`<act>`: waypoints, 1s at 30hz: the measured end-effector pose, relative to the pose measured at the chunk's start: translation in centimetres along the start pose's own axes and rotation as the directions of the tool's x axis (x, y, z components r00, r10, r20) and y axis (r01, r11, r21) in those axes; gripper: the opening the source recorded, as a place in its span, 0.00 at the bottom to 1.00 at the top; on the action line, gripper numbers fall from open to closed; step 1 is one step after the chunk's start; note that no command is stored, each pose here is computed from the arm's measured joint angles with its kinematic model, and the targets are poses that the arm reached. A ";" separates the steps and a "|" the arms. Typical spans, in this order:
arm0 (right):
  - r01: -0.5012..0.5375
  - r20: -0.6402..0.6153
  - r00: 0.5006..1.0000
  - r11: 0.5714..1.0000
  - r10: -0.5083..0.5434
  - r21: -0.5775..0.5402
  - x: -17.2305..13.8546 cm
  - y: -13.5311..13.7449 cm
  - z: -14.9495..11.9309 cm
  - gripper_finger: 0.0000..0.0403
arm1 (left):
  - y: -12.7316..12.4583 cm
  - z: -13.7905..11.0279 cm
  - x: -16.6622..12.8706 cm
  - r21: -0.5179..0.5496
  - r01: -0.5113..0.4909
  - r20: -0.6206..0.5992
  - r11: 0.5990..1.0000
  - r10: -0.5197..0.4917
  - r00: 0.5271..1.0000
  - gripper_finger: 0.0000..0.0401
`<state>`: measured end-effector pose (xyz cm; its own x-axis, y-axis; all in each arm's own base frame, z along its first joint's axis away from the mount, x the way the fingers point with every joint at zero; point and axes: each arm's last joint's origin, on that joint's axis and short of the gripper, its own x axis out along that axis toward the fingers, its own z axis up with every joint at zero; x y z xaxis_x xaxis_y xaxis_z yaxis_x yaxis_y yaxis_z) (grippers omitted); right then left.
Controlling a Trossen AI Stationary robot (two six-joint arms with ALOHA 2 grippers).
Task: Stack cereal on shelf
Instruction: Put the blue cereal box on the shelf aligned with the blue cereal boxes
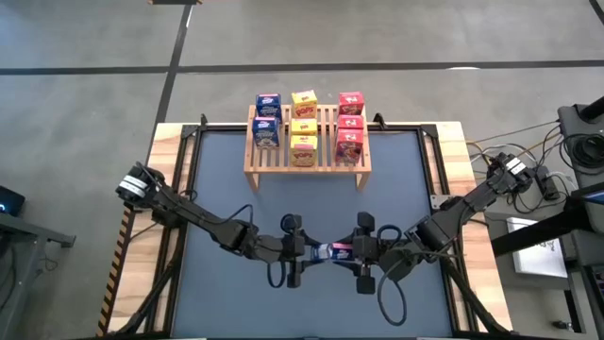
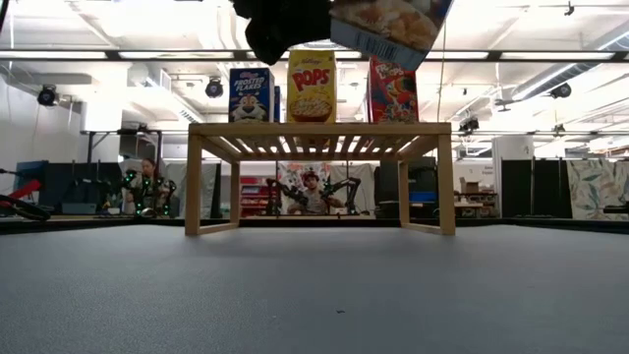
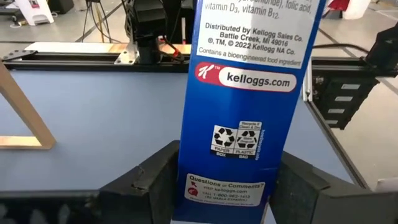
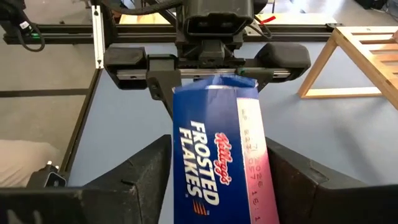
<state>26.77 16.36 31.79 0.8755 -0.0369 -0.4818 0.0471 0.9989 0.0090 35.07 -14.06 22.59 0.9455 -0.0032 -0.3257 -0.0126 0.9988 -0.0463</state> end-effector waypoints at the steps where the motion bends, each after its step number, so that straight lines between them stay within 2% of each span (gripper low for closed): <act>1: 0.000 0.000 1.000 1.000 0.000 0.004 0.0 0.0 0.0 0.54 | 0.0 -0.1 0.0 0.002 -0.001 -0.007 1.000 0.001 1.000 0.46; 9: -0.036 -0.006 0.999 0.999 0.036 0.031 -0.5 -0.1 0.3 0.61 | 0.3 -0.7 0.0 0.030 -0.015 -0.074 0.999 0.018 0.997 0.45; 19: -0.055 0.035 0.998 0.997 0.056 -0.052 -2.9 -0.3 2.2 0.61 | 0.8 -0.8 0.0 0.056 -0.028 -0.092 0.998 0.033 0.995 0.45; 24: 0.051 0.107 0.993 0.992 -0.039 -0.117 -5.1 -0.1 2.1 0.61 | 1.3 -0.2 -1.1 0.075 -0.029 -0.067 0.997 0.034 0.997 0.45; 27: 0.144 0.148 0.981 0.980 -0.124 -0.137 -5.8 0.0 1.4 0.61 | 2.3 0.2 -2.4 0.061 -0.042 0.006 0.997 0.041 0.999 0.45; 30: 0.183 0.159 0.974 0.973 -0.160 -0.142 -5.9 -0.2 0.5 0.61 | 4.0 -0.2 -4.3 0.041 -0.060 0.080 0.997 0.057 0.995 0.45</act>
<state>21.82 16.38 35.10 0.9220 -0.2010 -0.3311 0.1381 0.9692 -0.2037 30.94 -10.04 23.63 0.9662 0.0572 -0.2514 -0.0560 0.9984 0.0116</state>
